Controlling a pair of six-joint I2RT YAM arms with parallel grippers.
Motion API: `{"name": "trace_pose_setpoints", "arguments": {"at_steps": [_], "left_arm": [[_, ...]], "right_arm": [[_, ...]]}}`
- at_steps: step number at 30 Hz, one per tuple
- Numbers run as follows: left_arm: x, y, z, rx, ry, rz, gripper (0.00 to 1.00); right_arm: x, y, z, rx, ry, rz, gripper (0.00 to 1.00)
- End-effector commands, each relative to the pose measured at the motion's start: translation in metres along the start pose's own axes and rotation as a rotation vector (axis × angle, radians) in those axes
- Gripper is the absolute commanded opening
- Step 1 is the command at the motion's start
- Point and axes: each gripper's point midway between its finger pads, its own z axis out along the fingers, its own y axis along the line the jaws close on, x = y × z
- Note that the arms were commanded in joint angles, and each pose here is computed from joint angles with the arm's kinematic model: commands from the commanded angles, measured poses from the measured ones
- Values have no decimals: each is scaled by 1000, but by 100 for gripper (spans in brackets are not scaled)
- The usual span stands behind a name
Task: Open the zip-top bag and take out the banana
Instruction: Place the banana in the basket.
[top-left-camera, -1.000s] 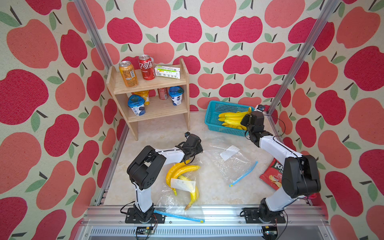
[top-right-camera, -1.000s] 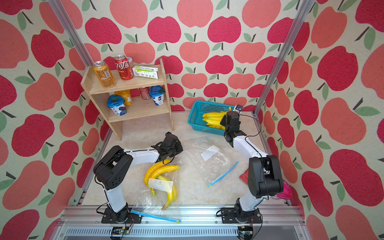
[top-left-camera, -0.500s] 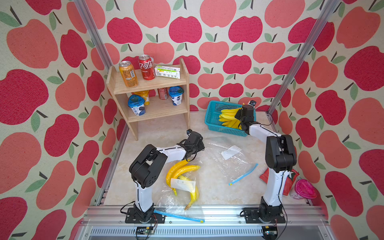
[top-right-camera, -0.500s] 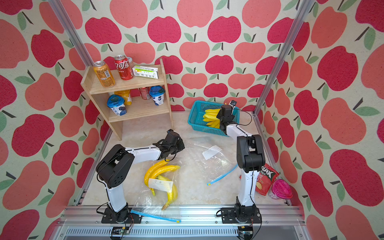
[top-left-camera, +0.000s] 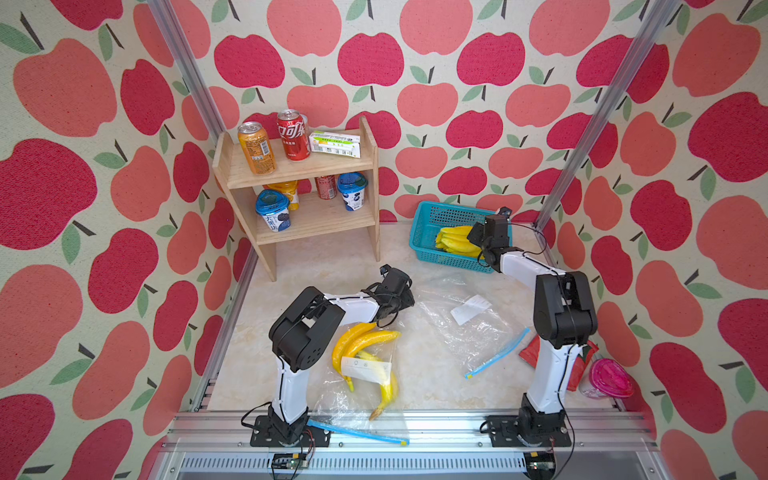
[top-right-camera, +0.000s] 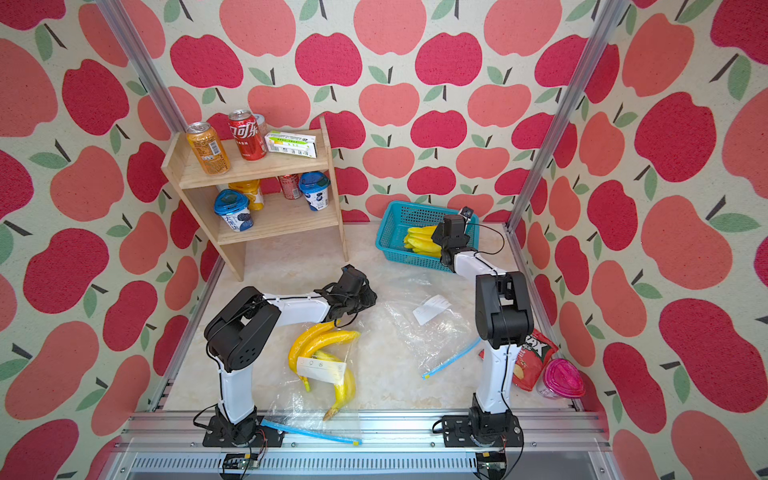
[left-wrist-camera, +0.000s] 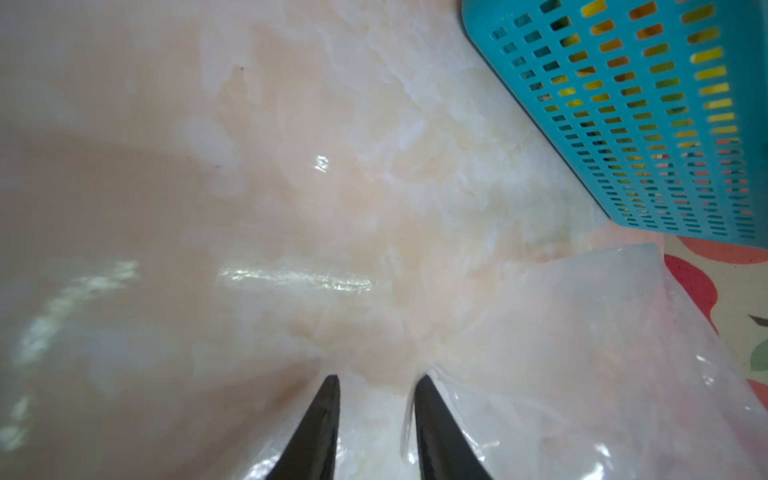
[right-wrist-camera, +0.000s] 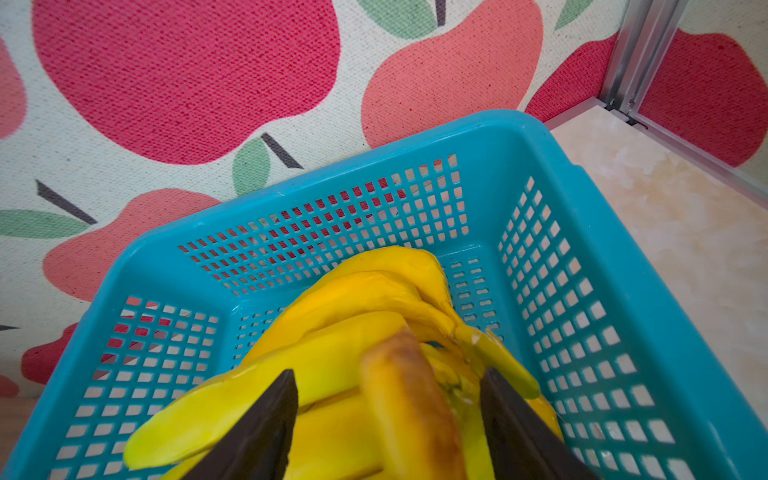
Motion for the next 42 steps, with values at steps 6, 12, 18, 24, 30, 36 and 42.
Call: {"name": "trace_pose_setpoints", "arguments": {"at_steps": [6, 12, 18, 24, 30, 36, 42], "left_arm": [[-39, -25, -48, 10, -121, 93, 79], [-62, -25, -89, -23, -199, 170, 97], [-91, -2, -166, -103, -305, 273, 97], [-99, 59, -252, -175, -322, 274, 97], [-61, 107, -273, -132, -186, 126, 97], [-8, 120, -254, -30, -11, 38, 88], [19, 123, -243, 37, 42, 29, 88]], "right_arm": [[-68, 52, -75, -166, -152, -70, 87], [-68, 86, -143, -258, -155, -174, 89], [-7, 105, -206, -425, 50, -237, 89], [105, 119, -273, -588, 436, -238, 87], [190, 106, -316, -657, 690, -174, 82], [259, 109, -351, -721, 944, -174, 84], [295, 118, -357, -768, 1034, -88, 86]]}}
